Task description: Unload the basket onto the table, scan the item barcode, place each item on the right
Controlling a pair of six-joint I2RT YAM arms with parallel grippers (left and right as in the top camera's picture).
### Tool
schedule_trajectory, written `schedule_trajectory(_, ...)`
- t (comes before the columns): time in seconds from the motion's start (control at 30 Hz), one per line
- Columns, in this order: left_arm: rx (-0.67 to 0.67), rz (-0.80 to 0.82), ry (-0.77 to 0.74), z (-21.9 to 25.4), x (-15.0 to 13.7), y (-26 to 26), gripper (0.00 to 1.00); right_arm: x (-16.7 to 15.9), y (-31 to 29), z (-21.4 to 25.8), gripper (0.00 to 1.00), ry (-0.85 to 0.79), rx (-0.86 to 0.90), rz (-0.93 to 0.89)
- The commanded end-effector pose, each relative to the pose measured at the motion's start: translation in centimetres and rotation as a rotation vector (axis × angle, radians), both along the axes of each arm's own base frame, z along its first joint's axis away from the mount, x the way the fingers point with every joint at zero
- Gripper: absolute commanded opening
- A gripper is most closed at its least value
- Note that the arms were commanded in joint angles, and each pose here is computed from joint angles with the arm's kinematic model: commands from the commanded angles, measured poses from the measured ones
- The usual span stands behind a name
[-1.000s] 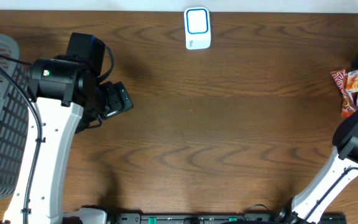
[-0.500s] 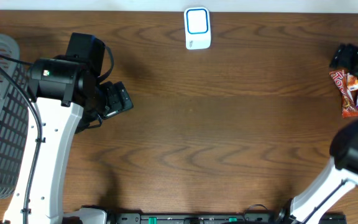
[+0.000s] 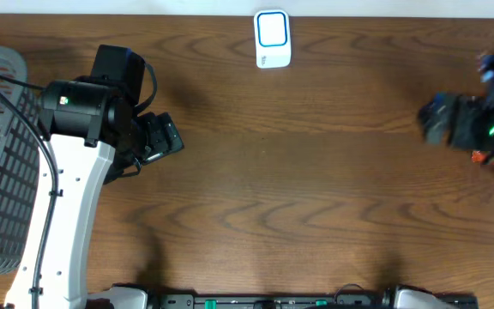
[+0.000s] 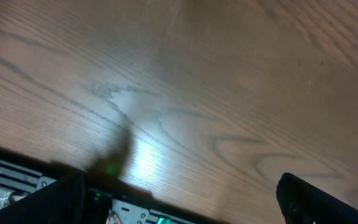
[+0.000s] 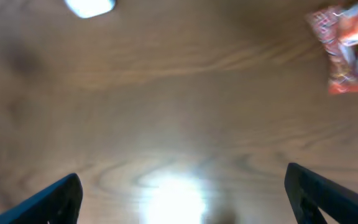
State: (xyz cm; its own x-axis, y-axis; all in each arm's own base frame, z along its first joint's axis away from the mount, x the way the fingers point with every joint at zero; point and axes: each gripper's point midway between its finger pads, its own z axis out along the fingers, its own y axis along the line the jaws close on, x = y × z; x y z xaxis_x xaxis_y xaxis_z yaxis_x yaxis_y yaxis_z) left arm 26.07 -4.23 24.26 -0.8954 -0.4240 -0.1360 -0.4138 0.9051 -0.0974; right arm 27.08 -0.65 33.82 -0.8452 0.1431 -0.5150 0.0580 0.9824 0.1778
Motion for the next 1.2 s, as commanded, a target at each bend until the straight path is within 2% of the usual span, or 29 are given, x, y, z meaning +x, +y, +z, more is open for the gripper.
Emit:
schedule_trajectory(0.0,0.017,0.005,0.002,0.0,0.1,0.4,0.98,-3.4,3.1,-1.2,0.99,-0.017,0.018,0.103)
schedule_trajectory(0.23,0.017,0.005,0.002,0.0,0.1,0.4,0.98,-8.3,4.4,-4.6,0.99,0.069,0.163,-0.076)
schedule_trajectory(0.4,0.017,0.005,0.002,0.0,0.1,0.4,0.98,-10.5,4.4,-5.6,0.99,0.118,0.166,-0.091)
schedule_trajectory(1.03,0.017,0.005,0.002,0.0,0.1,0.4,0.98,-10.8,4.3,-5.8,0.99,0.129,0.162,-0.095)
schedule_trajectory(1.17,0.017,0.005,0.002,0.0,0.1,0.4,0.98,-10.7,3.2,-5.9,0.99,0.111,0.093,-0.108)
